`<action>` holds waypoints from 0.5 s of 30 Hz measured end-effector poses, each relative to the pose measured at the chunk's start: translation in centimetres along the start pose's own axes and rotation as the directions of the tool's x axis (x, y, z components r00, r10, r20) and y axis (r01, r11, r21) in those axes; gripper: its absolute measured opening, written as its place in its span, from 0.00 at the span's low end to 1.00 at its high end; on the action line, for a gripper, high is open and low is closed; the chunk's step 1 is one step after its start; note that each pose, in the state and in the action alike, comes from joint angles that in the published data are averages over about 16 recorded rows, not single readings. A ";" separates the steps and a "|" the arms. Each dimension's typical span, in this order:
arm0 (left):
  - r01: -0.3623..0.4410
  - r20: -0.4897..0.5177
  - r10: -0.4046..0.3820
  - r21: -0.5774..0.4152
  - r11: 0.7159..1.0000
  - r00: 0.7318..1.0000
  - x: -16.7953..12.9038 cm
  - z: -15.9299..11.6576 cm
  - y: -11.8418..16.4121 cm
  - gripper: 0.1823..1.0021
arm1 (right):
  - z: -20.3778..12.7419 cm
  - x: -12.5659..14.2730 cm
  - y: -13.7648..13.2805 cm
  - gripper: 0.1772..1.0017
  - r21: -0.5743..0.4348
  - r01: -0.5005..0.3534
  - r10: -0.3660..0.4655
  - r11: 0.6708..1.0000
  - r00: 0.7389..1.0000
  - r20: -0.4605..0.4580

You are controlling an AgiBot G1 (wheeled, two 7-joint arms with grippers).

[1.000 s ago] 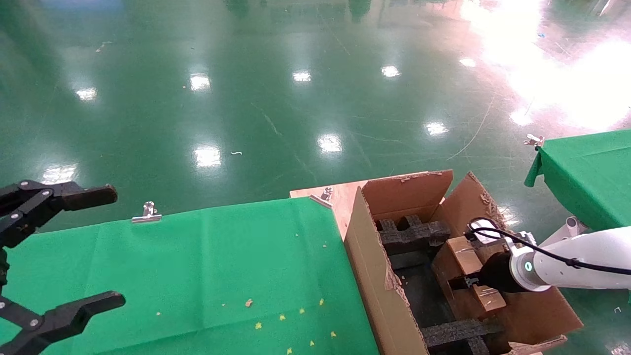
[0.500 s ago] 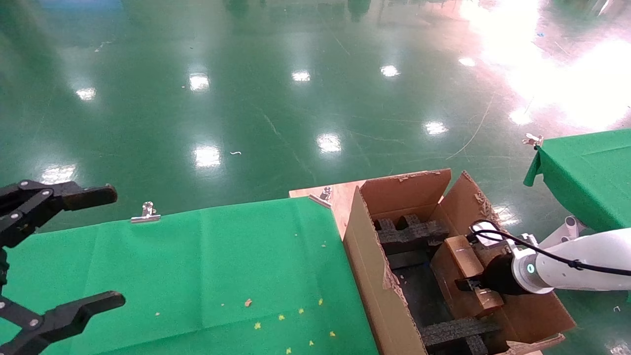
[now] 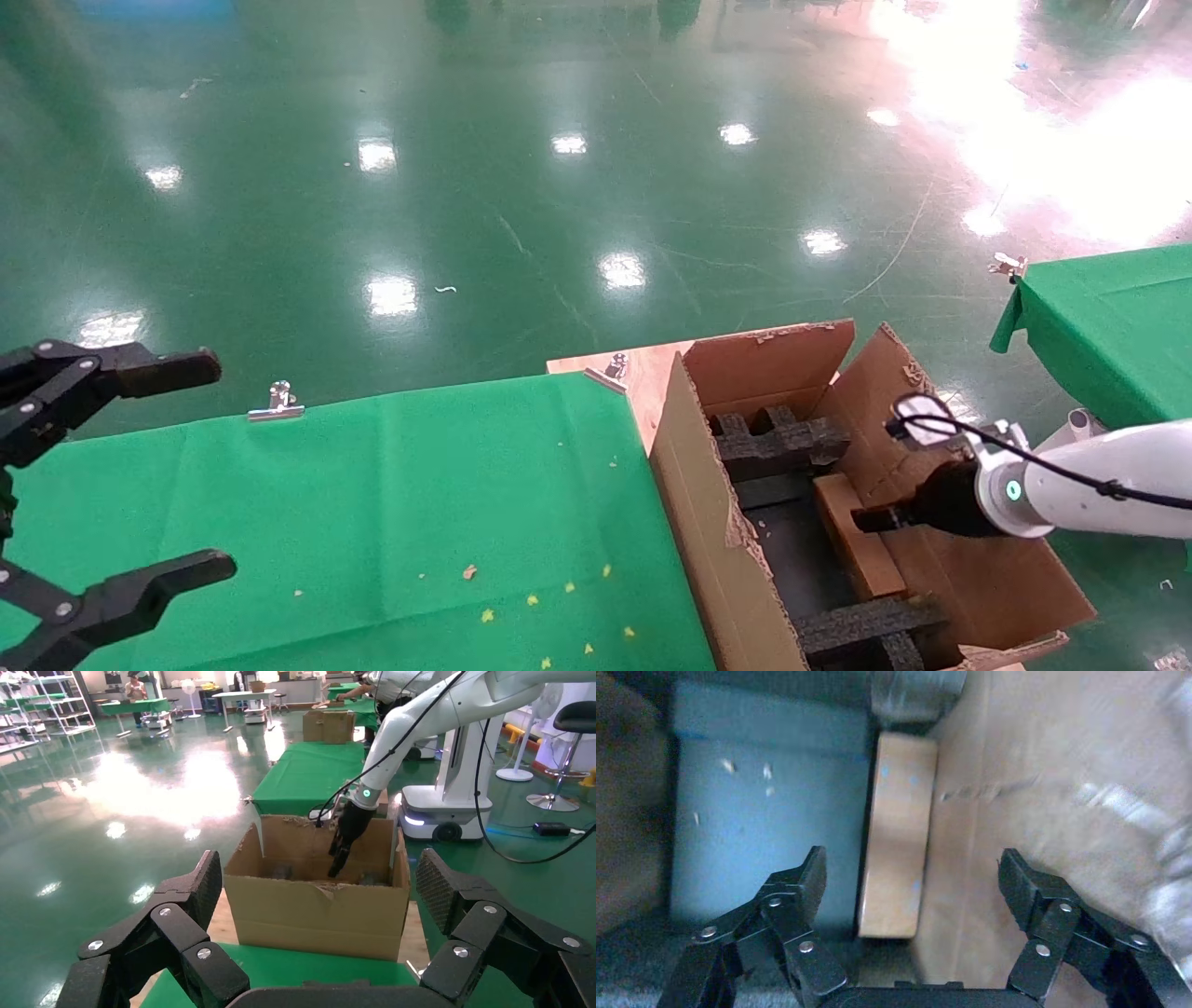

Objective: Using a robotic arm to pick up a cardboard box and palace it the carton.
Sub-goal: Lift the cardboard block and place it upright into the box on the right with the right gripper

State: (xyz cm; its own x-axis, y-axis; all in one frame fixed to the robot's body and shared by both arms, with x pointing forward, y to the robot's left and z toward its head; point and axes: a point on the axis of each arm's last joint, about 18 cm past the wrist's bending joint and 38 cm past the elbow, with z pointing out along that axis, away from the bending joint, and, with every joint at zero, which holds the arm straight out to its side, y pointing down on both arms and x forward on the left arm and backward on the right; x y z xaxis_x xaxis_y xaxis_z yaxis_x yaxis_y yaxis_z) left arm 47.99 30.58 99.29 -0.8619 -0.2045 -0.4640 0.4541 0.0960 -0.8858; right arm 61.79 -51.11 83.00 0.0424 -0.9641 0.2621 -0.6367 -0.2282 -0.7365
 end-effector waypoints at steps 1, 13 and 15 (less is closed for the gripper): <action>0.000 0.000 0.000 0.000 1.000 1.000 0.0 0.0 0.0 1.00 | -0.3 -0.1 -0.6 0.80 0.015 0.021 -0.020 1.000 1.000 -0.001; 0.000 0.000 0.000 0.000 1.000 1.000 0.0 0.0 0.0 1.00 | -5.1 -4.6 -8.9 0.96 0.277 0.391 -0.404 0.878 0.915 -0.012; 0.000 0.000 0.000 0.000 1.000 1.000 0.0 0.0 0.0 1.00 | -6.0 -5.7 -10.1 0.97 0.324 0.443 -0.464 0.836 0.886 -0.016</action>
State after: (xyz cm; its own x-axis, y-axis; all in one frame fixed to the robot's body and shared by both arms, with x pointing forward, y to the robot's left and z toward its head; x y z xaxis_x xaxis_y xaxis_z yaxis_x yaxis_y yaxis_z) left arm 47.99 30.58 99.29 -0.8619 -0.2045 -0.4640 0.4541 0.0960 -0.8858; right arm 63.37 -42.46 92.63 0.3203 -0.7459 0.5839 -0.2636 -0.6622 -0.7014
